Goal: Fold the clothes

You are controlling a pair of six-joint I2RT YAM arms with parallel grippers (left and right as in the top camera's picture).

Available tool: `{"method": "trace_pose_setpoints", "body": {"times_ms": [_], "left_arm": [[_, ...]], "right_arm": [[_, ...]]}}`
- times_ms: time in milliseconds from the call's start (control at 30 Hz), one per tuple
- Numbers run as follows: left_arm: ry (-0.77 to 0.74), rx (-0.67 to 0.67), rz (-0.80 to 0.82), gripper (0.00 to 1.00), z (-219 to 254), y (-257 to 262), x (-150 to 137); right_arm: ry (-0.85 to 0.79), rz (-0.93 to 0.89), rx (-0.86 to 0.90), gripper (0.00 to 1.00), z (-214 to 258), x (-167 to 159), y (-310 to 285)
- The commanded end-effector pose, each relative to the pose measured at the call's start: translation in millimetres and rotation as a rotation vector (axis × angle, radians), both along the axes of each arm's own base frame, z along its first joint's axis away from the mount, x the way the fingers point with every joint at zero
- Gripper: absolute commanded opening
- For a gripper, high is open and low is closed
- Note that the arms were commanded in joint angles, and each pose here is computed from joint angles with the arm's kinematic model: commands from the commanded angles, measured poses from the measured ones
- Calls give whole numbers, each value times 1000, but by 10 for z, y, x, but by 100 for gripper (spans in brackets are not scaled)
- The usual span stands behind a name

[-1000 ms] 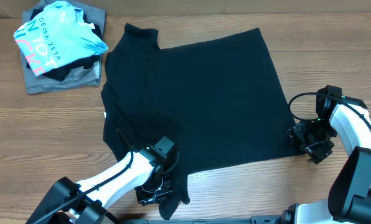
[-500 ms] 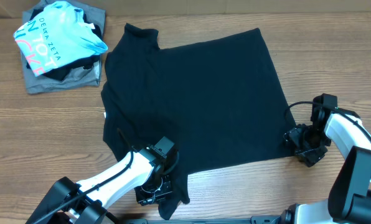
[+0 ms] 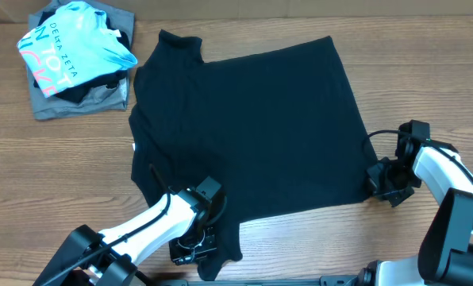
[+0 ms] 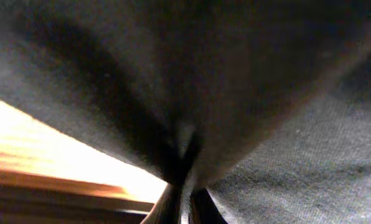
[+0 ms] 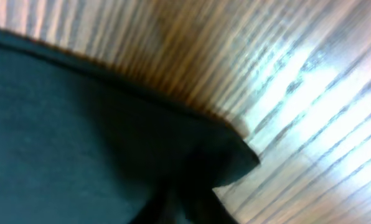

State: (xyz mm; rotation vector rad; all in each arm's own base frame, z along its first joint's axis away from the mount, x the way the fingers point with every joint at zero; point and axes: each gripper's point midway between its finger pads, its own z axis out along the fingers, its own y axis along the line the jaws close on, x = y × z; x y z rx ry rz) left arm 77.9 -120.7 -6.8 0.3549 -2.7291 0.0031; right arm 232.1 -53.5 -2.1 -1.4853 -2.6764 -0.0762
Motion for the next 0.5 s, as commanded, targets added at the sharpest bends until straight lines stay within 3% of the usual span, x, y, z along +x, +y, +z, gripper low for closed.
{"method": "trace_pose_setpoints", "body": {"times_ms": [0, 467], "left_arm": [[12, 85, -26, 4, -44, 209, -78], [-183, 50, -17, 4, 583, 274, 77]], "right_arm": [[35, -25, -19, 4, -46, -105, -22], [-81, -50, -70, 4, 463, -19, -78]]}}
